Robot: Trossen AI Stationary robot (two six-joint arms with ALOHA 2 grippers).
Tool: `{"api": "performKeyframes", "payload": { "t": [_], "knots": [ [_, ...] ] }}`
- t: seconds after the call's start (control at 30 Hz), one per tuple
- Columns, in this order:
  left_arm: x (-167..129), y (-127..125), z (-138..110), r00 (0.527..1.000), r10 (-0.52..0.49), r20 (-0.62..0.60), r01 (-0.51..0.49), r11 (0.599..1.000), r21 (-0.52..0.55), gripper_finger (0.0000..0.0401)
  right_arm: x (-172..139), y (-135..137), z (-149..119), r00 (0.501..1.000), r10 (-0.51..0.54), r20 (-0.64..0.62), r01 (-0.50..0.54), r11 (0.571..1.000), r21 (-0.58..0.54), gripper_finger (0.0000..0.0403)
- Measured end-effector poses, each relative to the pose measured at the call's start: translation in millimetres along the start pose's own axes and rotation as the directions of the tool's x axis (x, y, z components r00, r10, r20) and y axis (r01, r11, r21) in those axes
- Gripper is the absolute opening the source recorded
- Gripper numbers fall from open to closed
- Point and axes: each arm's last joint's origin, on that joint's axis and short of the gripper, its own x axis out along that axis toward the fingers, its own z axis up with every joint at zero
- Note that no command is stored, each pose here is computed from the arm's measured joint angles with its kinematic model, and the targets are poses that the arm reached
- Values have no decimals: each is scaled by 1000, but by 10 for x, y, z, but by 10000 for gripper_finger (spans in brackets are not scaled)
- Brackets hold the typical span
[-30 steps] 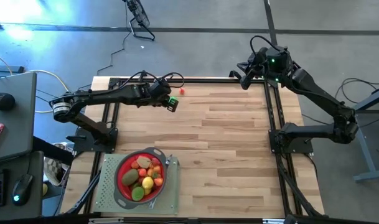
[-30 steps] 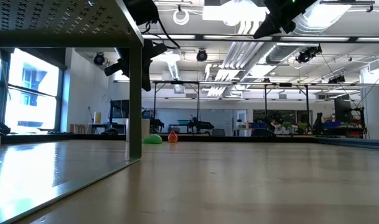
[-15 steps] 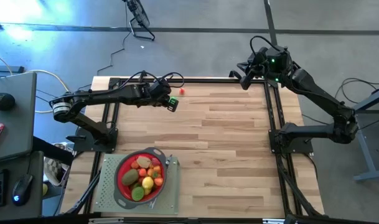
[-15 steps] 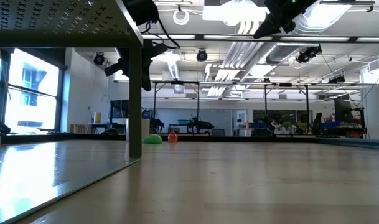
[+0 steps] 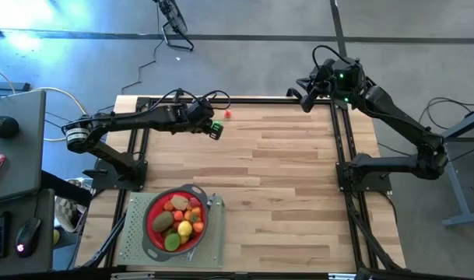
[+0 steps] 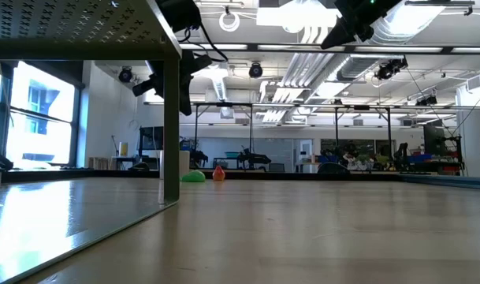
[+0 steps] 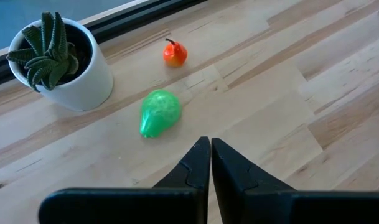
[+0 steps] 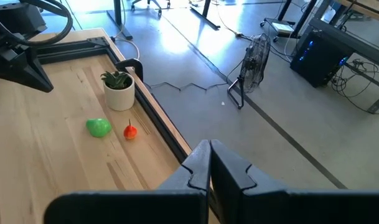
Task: Pick & Place Fruit
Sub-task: Put the half avocado into the red strainer bowl on the shelf
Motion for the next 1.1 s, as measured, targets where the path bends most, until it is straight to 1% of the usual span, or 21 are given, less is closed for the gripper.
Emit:
{"api": "performKeyframes", "payload": {
  "t": [0.1, 0.2, 0.27, 0.6, 0.7, 0.9, 1.1],
  "knots": [
    [0, 0, 0, 1000, 0, 0, 0, 1000, 24, 15, 0, 0, 0, 1000, 0, 0, 0, 1000, 0, 3],
    [0, 0, 0, 1000, -1, 0, 1, 1000, 26, 34, 0, 0, 0, 1000, 0, 0, 0, 1000, -7, 3],
    [0, 0, 0, 1000, -1, 0, 1, 1000, 24, 55, 0, 0, 0, 1000, 0, 0, 0, 1000, -7, 3],
    [0, 0, -1, 1000, -2, -2, 2, 1000, 23, 195, 0, 0, 0, 1000, 0, 0, 0, 1000, -8, 3],
    [0, -7, -6, 999, -26, -19, 26, 999, 20, 228, 0, 0, 0, 1000, 0, 0, 0, 1000, -8, 3],
    [1, -16, -13, 998, -56, -43, 57, 998, 19, 279, 0, 0, 0, 1000, 0, 0, 0, 1000, -8, 3],
    [0, -16, -13, 997, -57, -43, 58, 998, 27, 309, 0, 0, 0, 1000, 0, 0, 0, 1000, -8, 3]
  ]
}}
